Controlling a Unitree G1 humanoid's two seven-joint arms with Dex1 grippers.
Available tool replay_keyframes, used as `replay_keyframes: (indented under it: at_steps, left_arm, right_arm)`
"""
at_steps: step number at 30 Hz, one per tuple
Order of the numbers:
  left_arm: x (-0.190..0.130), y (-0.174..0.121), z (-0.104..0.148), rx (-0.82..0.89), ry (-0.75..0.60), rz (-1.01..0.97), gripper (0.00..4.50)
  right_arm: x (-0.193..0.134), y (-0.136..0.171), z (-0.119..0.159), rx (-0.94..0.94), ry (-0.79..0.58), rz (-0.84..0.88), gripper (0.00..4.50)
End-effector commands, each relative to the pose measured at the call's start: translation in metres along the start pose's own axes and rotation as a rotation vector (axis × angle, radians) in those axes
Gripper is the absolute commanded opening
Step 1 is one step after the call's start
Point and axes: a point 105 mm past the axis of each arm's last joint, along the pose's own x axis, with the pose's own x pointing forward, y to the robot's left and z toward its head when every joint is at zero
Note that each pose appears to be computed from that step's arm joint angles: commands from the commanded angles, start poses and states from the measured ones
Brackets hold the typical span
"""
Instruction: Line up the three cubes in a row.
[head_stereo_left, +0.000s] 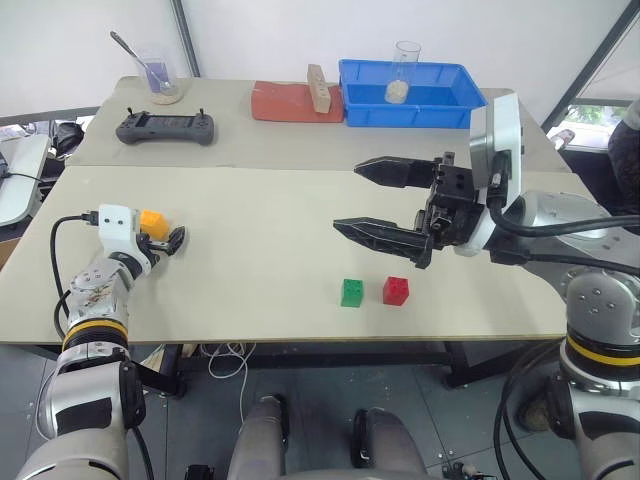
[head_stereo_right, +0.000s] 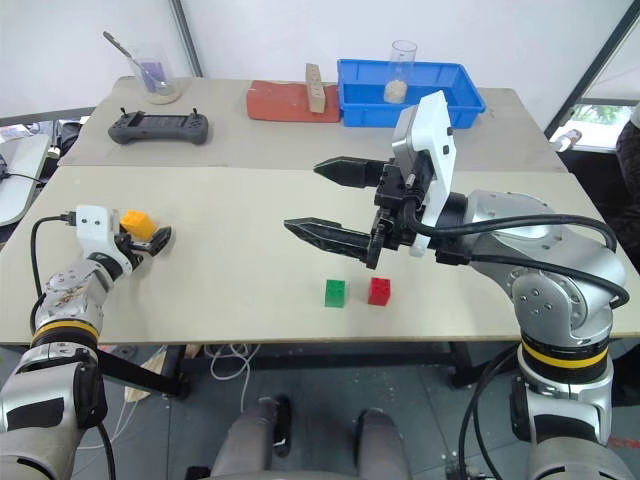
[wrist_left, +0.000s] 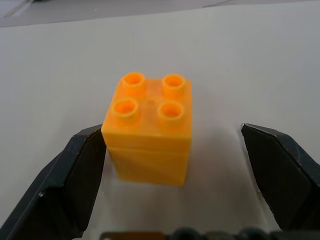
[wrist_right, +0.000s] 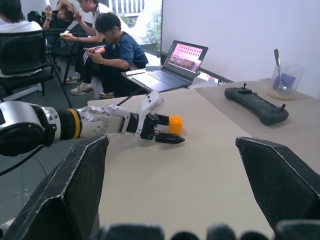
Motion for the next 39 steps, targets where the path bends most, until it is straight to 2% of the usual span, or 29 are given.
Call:
replay_keyframes:
  at_steps: [1,4,7,10,13,16,19,22,28,39]
  left_arm:
    - [0.001,0.003,0.017,0.026,-0.055,-0.005,2.73]
    - [0.001,0.002,0.019,0.028,-0.061,-0.013,1.32]
    - [0.004,-0.008,0.026,0.042,-0.084,-0.071,1.35]
    - [0.003,-0.068,0.043,0.11,-0.142,-0.397,1.35]
    - [-0.016,-0.125,0.051,0.214,-0.153,-0.714,1.35]
    - [-0.038,-0.166,0.05,0.297,-0.133,-0.96,1.35]
    - [-0.059,-0.195,0.036,0.392,-0.094,-1.177,1.35]
    - [-0.067,-0.209,0.024,0.433,-0.063,-1.291,1.35]
    - [-0.06,-0.214,0.002,0.486,-0.011,-1.371,1.35]
    - [-0.042,-0.242,-0.005,0.485,-0.055,-1.406,1.35]
  right_arm:
    - [-0.003,0.003,0.003,-0.032,0.0,-0.003,4.5]
    - [-0.005,0.002,-0.001,-0.029,0.01,-0.013,4.5]
    - [-0.008,0.002,-0.004,-0.031,0.02,-0.019,4.5]
    - [-0.015,0.003,-0.014,-0.05,0.062,-0.03,4.5]
    - [-0.024,0.008,-0.026,-0.049,0.112,-0.028,4.5]
    - [-0.033,0.014,-0.039,-0.032,0.171,-0.02,4.5]
    - [-0.041,0.019,-0.05,-0.015,0.219,-0.012,4.5]
    - [-0.044,0.022,-0.053,-0.006,0.23,-0.012,4.5]
    - [-0.047,0.023,-0.052,-0.004,0.231,-0.027,4.5]
    - [-0.05,0.02,-0.053,-0.01,0.238,-0.066,4.5]
